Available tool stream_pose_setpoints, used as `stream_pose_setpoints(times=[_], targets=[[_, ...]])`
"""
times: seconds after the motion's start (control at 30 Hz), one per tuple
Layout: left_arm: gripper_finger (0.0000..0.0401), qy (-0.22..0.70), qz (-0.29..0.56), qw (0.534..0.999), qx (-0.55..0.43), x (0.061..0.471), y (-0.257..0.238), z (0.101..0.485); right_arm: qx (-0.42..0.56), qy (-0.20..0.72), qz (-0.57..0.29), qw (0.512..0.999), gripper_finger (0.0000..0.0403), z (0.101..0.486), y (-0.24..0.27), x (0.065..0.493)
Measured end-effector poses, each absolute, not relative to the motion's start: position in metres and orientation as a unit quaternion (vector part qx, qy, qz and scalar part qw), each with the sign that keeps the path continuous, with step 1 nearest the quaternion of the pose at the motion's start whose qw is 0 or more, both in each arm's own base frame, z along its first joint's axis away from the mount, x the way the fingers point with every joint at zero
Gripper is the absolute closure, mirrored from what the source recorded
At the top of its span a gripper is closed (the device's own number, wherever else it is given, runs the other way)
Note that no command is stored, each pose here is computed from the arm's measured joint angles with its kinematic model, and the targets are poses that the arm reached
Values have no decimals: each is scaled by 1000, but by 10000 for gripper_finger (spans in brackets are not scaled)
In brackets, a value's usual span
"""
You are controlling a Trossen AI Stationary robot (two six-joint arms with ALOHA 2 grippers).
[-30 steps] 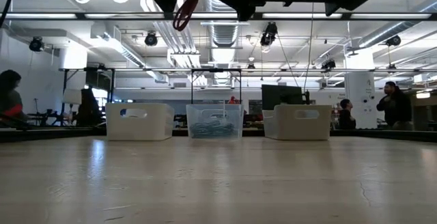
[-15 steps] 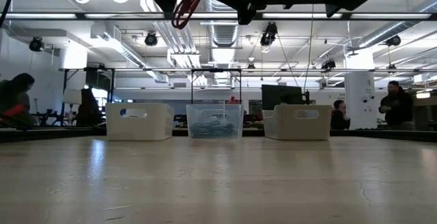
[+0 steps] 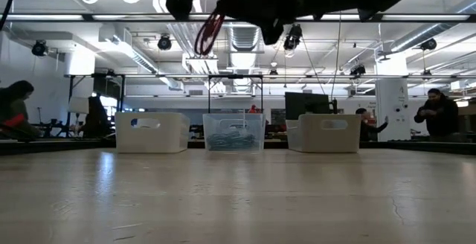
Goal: Pick & Place USB Port
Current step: Put the right pink charger cable into the gray bin
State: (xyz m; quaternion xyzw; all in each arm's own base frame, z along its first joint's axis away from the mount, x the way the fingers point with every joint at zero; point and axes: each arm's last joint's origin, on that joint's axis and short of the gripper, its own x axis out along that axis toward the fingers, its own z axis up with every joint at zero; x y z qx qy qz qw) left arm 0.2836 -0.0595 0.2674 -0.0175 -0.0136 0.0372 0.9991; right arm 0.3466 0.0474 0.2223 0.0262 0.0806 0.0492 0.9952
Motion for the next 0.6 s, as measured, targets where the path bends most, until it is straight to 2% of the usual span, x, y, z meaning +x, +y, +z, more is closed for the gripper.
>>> stream_pose_setpoints(times=[0.13, 0.3, 0.5, 0.6], targets=[[319, 8, 41, 999, -12, 284, -59, 263, 44, 107, 21, 993, 382, 219, 49, 344], [287, 36, 61, 997, -3, 283, -58, 258, 97, 161, -61, 980, 382, 230, 43, 326], [278, 73, 64, 995, 11, 282, -58, 251, 135, 221, -125, 958, 382, 245, 39, 295], [279, 89, 64, 994, 15, 281, -58, 248, 120, 224, -191, 948, 383, 256, 30, 279]])
